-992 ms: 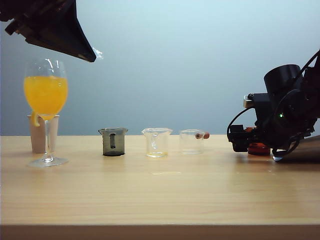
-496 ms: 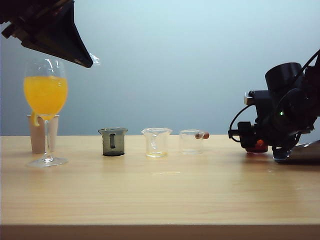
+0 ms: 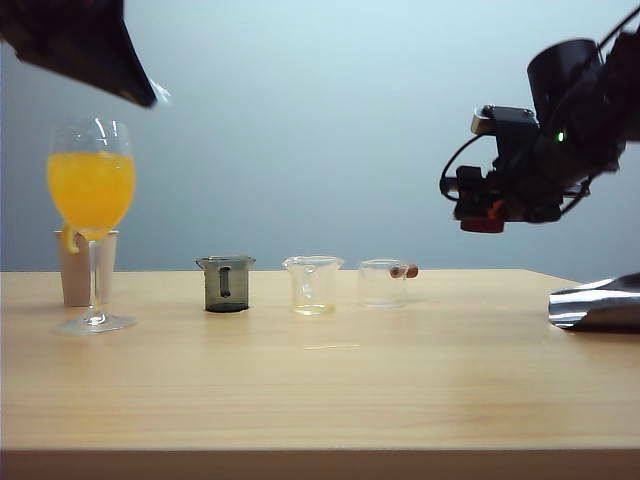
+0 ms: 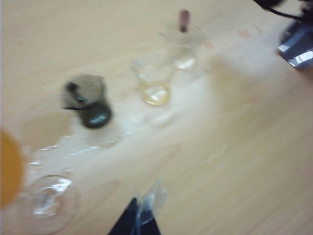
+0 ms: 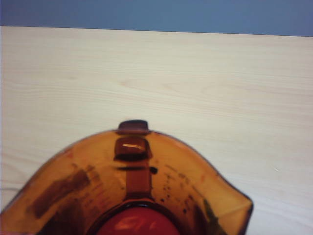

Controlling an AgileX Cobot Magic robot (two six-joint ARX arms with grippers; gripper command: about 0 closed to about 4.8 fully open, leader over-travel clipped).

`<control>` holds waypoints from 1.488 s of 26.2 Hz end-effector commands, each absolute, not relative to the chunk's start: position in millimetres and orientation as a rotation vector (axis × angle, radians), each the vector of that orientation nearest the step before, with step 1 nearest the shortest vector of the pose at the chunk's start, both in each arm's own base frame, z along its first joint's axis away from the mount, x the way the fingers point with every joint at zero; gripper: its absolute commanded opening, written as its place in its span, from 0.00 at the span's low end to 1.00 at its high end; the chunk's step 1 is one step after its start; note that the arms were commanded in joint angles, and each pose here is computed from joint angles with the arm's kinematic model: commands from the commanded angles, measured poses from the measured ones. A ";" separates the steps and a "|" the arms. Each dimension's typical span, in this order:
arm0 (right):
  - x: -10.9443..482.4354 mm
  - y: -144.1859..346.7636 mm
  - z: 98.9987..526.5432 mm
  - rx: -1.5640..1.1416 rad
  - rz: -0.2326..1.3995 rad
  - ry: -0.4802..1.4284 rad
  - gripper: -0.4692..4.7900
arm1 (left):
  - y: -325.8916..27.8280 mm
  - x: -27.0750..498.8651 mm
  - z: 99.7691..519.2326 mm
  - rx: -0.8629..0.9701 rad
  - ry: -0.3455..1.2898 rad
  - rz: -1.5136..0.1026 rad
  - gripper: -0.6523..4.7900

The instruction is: Pick up the fourth measuring cup from the left, pour the grenadine inside into the goblet, and finally put the measuring cup back in its original place.

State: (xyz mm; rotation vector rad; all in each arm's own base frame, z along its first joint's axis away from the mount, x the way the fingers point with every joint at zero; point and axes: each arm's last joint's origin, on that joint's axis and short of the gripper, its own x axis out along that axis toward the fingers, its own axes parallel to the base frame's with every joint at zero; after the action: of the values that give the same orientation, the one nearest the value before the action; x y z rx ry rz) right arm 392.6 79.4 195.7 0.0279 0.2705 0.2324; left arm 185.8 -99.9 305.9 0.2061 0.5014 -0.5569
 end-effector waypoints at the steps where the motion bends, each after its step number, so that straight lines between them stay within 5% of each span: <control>1: 391.1 91.9 229.9 0.038 0.323 0.268 0.36 | -81.9 188.8 328.5 0.149 0.502 -0.464 0.11; 9: 387.2 156.6 298.2 0.036 0.554 0.187 0.36 | -35.1 183.7 350.5 0.063 0.492 -0.297 0.11; 20: 380.4 244.4 357.0 0.034 0.746 0.106 0.36 | -32.4 177.1 352.4 0.064 0.494 -0.283 0.11; 39: 379.8 366.4 350.3 -0.194 0.977 0.072 0.36 | -28.1 172.4 347.6 0.099 0.558 -0.233 0.11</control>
State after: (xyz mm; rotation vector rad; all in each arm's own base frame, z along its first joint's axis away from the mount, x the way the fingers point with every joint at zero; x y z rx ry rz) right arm 383.0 366.8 338.7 -0.1640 0.1469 0.9696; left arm 174.9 -29.4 346.3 0.0934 0.5527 -0.2488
